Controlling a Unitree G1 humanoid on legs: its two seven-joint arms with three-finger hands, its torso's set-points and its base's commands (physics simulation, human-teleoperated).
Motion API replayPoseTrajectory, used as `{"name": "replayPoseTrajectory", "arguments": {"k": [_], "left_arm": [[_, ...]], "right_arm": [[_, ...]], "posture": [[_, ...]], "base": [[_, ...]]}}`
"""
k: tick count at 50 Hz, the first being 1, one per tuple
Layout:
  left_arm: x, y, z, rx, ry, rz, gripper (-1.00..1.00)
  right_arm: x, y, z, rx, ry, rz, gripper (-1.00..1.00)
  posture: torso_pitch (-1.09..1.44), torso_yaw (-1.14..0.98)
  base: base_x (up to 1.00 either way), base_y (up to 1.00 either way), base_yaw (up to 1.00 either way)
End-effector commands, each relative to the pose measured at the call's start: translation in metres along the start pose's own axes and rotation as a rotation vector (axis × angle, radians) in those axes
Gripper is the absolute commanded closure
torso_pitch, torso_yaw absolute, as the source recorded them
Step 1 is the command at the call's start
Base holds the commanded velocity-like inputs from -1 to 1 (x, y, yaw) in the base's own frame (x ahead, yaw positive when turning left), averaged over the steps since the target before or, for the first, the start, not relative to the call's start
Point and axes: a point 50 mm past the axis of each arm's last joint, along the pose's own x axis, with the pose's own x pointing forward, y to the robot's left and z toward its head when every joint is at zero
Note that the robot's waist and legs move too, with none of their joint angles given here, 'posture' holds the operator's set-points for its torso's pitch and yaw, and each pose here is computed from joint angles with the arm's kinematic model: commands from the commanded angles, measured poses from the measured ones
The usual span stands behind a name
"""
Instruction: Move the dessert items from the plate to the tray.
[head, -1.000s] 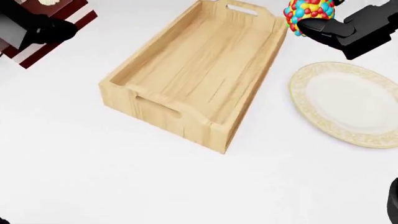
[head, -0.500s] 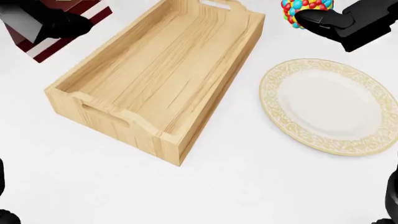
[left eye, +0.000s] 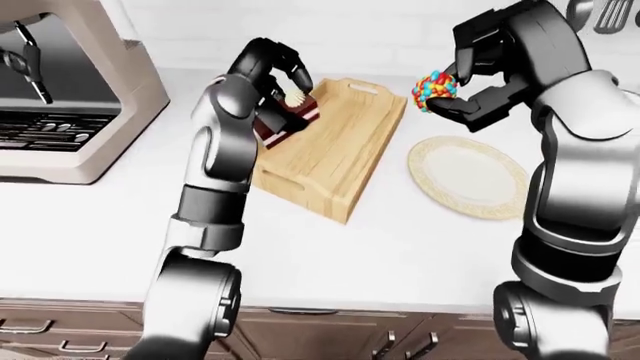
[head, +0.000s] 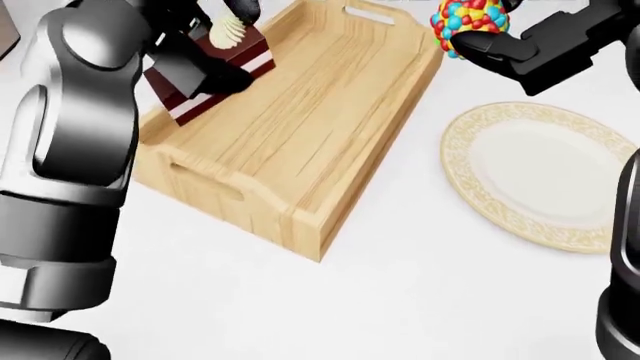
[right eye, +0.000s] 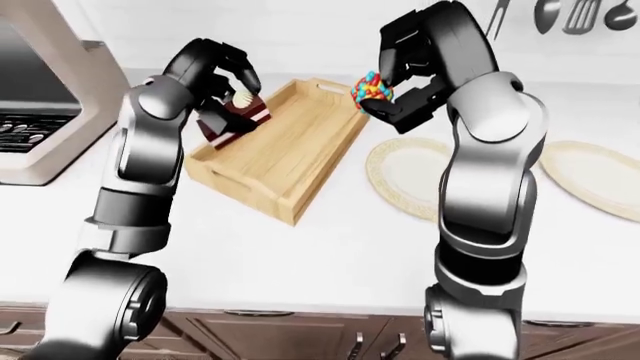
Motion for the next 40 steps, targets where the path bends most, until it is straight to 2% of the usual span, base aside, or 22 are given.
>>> {"name": "replayPoseTrajectory", "arguments": {"k": [1, 6, 11, 18, 23, 28, 30, 35, 36, 37, 39, 40], "left_arm": [[-0.002, 0.017, 0.028, 0.022, -0.132, 0.099, 1.00], [0.009, 0.007, 0.028, 0.023, -0.139, 0.093, 1.00], [0.020, -0.002, 0.028, -0.004, -0.134, 0.103, 1.00], [0.031, -0.012, 0.022, -0.089, -0.113, 0.131, 1.00], [0.036, -0.018, 0.013, -0.089, -0.089, 0.152, 1.00], [0.038, -0.022, 0.011, -0.085, -0.065, 0.170, 0.90], [0.039, -0.019, 0.011, -0.092, -0.057, 0.188, 0.73], [0.039, -0.022, 0.001, -0.088, -0.023, 0.205, 0.65], [0.040, -0.023, 0.000, -0.084, -0.018, 0.211, 0.53], [0.040, -0.023, -0.002, -0.085, -0.015, 0.214, 0.15], [0.040, -0.022, -0.003, -0.082, -0.007, 0.216, -0.07], [0.040, -0.023, -0.005, -0.079, -0.004, 0.216, -0.29]], "right_arm": [[-0.003, -0.009, 0.012, -0.020, -0.064, -0.050, 0.98], [-0.002, -0.006, 0.009, -0.020, -0.060, -0.047, 0.98], [-0.001, -0.005, 0.005, -0.020, -0.057, -0.047, 0.98], [-0.003, -0.004, 0.000, -0.017, -0.054, -0.047, 0.98], [-0.004, -0.003, -0.003, -0.017, -0.051, -0.047, 0.98], [-0.004, -0.004, -0.005, -0.015, -0.050, -0.047, 0.98], [-0.004, -0.004, -0.006, -0.015, -0.049, -0.048, 0.98], [-0.003, -0.005, -0.008, -0.014, -0.047, -0.049, 0.98], [-0.003, -0.005, -0.008, -0.013, -0.048, -0.050, 0.98], [-0.003, -0.004, -0.008, -0.013, -0.046, -0.048, 0.98], [-0.003, -0.004, -0.007, -0.014, -0.047, -0.048, 0.98], [-0.003, -0.005, -0.007, -0.013, -0.048, -0.048, 0.98]], "posture": [[0.00, 0.00], [0.00, 0.00], [0.00, 0.00], [0.00, 0.00], [0.00, 0.00], [0.00, 0.00], [0.00, 0.00], [0.00, 0.00], [0.00, 0.00], [0.00, 0.00], [0.00, 0.00], [0.00, 0.00]], "base": [[0.00, 0.00, 0.00], [0.00, 0.00, 0.00], [0.00, 0.00, 0.00], [0.00, 0.00, 0.00], [0.00, 0.00, 0.00], [0.00, 0.00, 0.00], [0.00, 0.00, 0.00], [0.00, 0.00, 0.00], [0.00, 0.00, 0.00], [0.00, 0.00, 0.00], [0.00, 0.00, 0.00], [0.00, 0.00, 0.00]]}}
